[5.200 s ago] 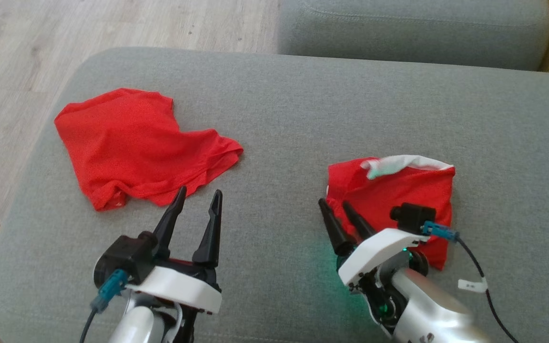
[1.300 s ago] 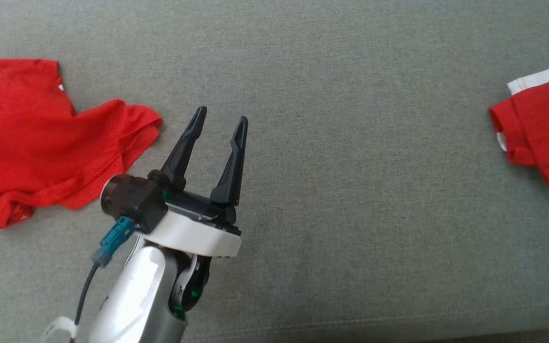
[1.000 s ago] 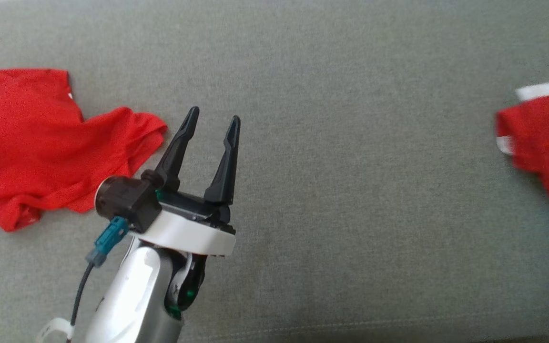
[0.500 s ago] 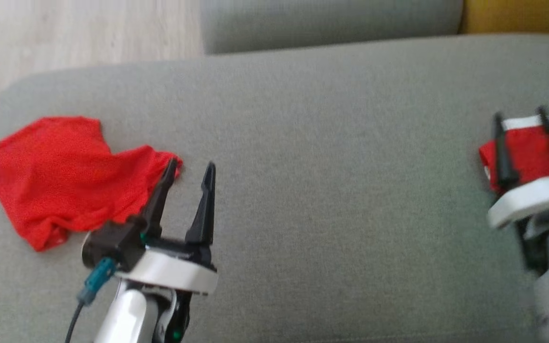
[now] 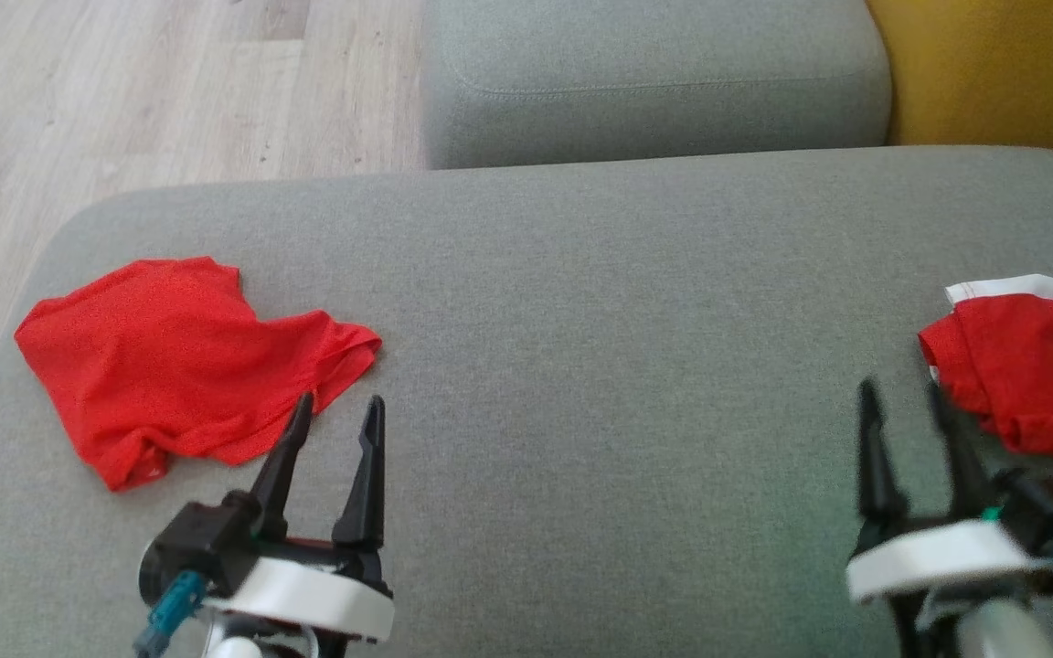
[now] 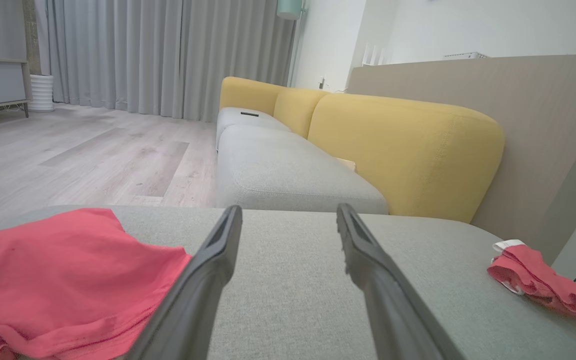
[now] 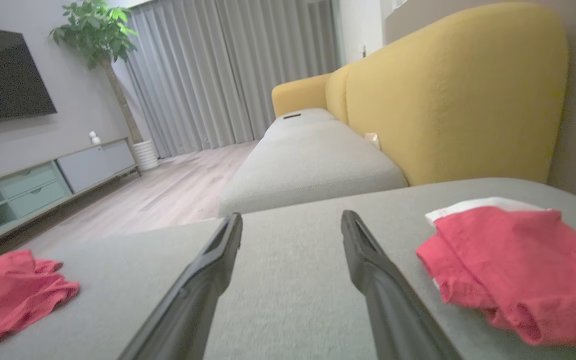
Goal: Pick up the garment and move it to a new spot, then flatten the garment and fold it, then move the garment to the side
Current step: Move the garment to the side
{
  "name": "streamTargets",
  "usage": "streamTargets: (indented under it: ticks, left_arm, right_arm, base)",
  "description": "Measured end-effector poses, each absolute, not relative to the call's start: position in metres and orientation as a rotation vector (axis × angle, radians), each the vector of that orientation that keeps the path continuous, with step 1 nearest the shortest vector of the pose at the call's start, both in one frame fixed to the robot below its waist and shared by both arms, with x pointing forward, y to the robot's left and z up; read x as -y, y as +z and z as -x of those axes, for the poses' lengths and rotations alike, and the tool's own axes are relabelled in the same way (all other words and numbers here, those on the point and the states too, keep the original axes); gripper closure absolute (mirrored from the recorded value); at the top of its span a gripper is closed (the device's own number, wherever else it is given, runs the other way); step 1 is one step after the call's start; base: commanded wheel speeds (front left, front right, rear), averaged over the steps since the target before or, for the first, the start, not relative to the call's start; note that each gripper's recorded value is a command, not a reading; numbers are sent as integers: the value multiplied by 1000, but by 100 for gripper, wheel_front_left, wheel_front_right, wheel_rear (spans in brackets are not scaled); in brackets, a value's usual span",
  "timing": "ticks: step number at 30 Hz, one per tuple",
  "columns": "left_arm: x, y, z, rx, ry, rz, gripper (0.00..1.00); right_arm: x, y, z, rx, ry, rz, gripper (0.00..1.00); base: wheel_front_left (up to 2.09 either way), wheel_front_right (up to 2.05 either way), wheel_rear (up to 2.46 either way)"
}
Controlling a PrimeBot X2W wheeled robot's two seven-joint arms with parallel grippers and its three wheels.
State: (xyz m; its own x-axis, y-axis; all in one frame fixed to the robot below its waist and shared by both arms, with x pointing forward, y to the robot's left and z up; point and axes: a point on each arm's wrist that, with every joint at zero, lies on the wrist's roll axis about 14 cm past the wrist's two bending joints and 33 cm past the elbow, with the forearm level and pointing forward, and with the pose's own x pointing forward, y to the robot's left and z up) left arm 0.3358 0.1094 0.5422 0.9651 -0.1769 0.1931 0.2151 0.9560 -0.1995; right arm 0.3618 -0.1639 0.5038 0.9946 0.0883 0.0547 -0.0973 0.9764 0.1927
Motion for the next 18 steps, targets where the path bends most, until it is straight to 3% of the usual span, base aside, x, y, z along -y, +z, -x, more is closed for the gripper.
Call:
streamTargets:
  ticks: [18]
  left_arm:
    - [-110,536,-331,157,-200,220,0]
  right_arm:
    - [160,483,-352,2,95,-206,0]
  base:
    - [0,0,0]
